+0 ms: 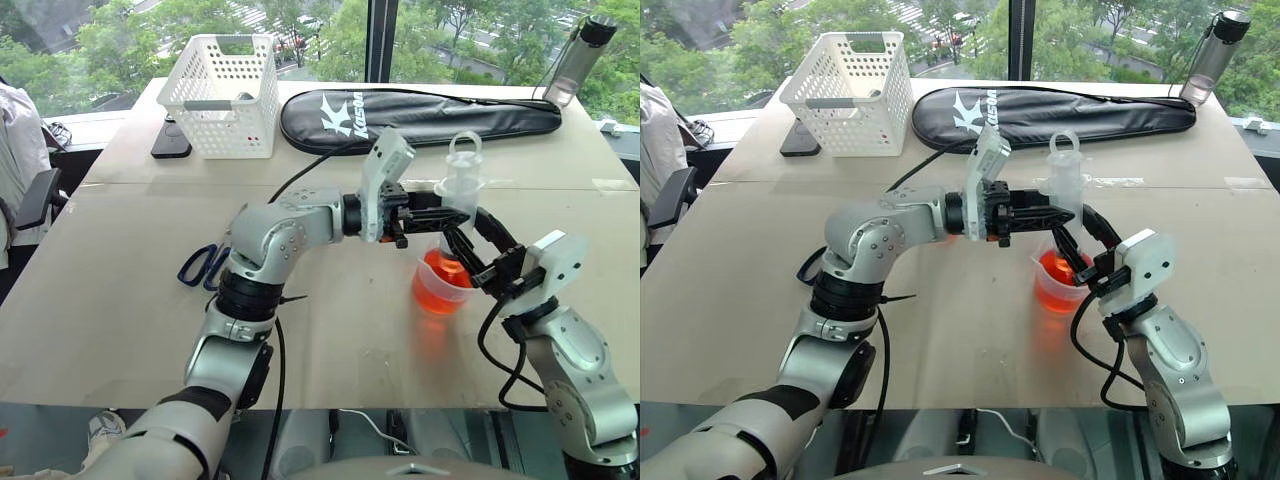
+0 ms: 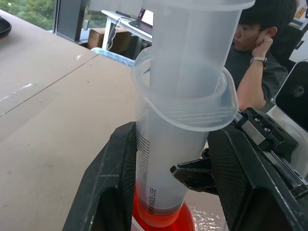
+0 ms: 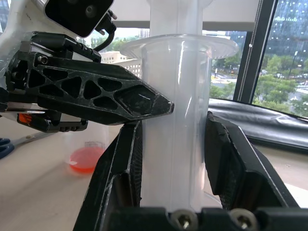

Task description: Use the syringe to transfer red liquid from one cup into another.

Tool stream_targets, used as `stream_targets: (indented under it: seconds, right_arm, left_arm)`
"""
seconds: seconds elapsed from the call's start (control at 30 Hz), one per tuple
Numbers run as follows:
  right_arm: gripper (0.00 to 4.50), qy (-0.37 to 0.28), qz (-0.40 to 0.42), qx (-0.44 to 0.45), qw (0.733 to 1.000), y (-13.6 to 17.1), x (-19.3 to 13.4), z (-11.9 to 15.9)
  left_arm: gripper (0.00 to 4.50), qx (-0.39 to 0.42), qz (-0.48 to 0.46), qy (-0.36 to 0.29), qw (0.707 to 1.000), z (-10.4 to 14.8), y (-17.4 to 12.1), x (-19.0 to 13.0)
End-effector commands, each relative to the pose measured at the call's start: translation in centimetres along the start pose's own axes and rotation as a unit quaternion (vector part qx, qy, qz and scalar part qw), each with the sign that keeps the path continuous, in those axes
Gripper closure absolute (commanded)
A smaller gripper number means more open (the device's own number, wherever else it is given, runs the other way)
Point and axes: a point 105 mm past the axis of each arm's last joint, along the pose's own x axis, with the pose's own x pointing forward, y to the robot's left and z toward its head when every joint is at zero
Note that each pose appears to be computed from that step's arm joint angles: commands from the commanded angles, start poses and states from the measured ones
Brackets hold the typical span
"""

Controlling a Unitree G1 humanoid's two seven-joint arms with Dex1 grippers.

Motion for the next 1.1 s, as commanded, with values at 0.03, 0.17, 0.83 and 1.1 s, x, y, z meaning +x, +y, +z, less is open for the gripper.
stream_targets:
  seconds: [0.03, 0.17, 0.83, 1.1]
  right_arm:
    - [1.79, -0.022, 0.029, -0.001, 0.999, 0.8, 0.0, 1.8]
    - [0.01, 0.006, 0.033, -0.041, 0.999, 0.3, -0.4, 2.1]
    - [0.01, 0.080, 0.028, -0.030, 0.996, -3.2, -2.1, 6.0]
    - [0.01, 0.078, 0.004, -0.048, 0.996, -4.5, -1.4, 6.4]
  left_arm:
    - [2.89, 0.035, -0.005, -0.031, 0.999, 1.5, -0.7, 0.4]
    - [2.89, 0.040, -0.004, -0.048, 0.998, 2.3, -0.7, 0.2]
    - [2.89, -0.010, -0.016, -0.095, 0.995, 4.7, -0.1, -2.2]
    - [2.89, -0.048, -0.018, -0.108, 0.993, 4.8, -0.3, -2.8]
